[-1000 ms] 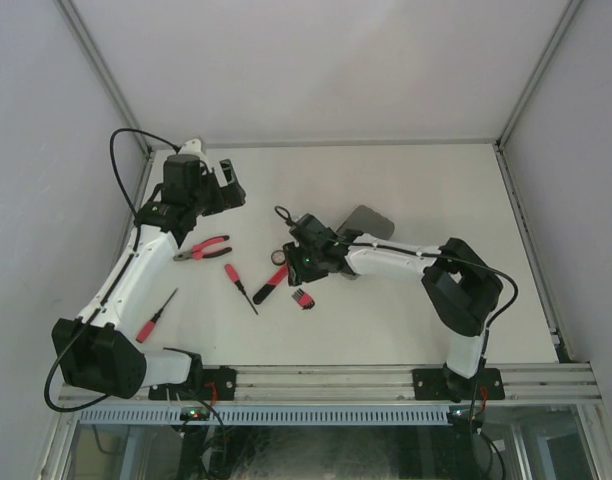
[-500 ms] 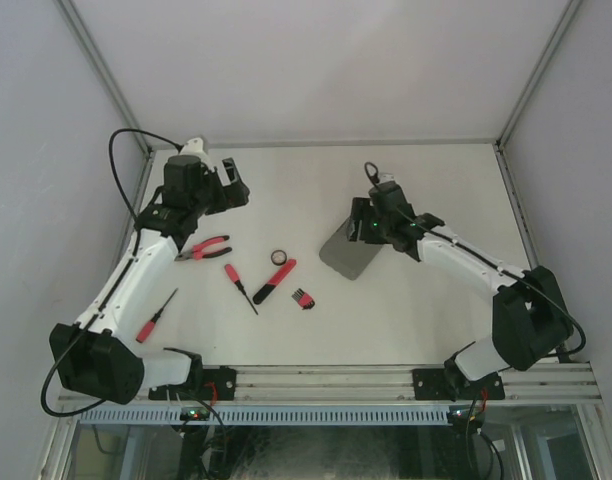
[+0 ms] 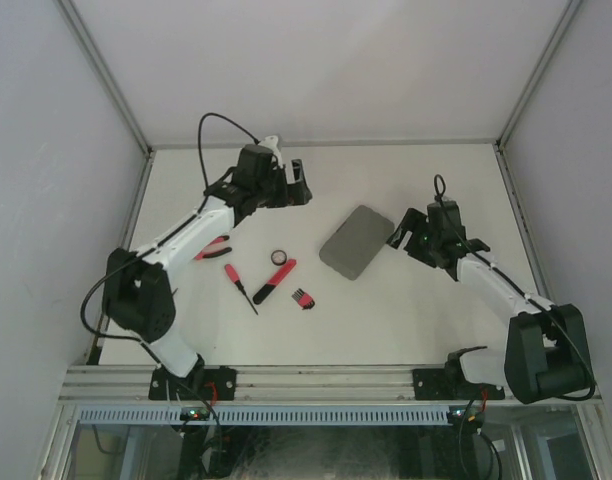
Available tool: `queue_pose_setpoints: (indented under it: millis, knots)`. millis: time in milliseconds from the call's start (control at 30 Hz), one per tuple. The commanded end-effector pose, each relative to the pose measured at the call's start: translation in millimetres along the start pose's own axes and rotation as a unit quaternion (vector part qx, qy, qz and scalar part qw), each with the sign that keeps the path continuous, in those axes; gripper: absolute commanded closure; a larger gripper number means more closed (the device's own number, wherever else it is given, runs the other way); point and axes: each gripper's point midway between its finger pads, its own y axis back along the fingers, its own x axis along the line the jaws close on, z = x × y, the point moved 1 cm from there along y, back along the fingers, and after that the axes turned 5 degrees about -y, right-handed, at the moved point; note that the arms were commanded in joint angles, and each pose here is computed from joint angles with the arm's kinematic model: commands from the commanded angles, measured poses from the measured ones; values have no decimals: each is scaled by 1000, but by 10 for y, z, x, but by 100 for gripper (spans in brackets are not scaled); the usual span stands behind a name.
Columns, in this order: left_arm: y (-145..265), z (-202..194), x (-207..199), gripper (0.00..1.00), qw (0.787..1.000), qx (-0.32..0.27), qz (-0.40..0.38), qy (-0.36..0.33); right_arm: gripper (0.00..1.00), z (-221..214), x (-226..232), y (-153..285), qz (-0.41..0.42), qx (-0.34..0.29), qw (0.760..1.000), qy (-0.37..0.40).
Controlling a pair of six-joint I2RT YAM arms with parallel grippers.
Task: Sort the tools into containers
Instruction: Adjust the storage box at the center of the board.
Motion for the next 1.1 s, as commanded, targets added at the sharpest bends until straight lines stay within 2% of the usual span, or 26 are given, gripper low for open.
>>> queue_pose_setpoints:
  millis: [0, 267, 433, 800, 967, 1067]
  knots:
    - [-178, 406, -468, 1, 998, -37, -51, -24, 21, 230, 218, 119, 73, -33, 996, -31]
    - [-605, 516, -608, 0, 995, -27, -76, -67, 20, 350, 220, 158, 85, -57, 994, -24]
    - [-803, 406, -752, 0, 989, 16, -121, -81, 15, 314, 234, 102, 90, -45, 995, -28]
    - [-1027, -81, -898, 0, 978, 77, -178, -72, 20, 41, 270, -138, 98, 27, 993, -53]
    - [-1028, -361, -918, 1, 976, 99, -187, -57, 23, 19, 246, -220, 92, 33, 993, -61]
    - [-1051, -534, -915, 4, 974, 115, -191, -44, 24, 52, 270, -250, 96, 28, 993, -64]
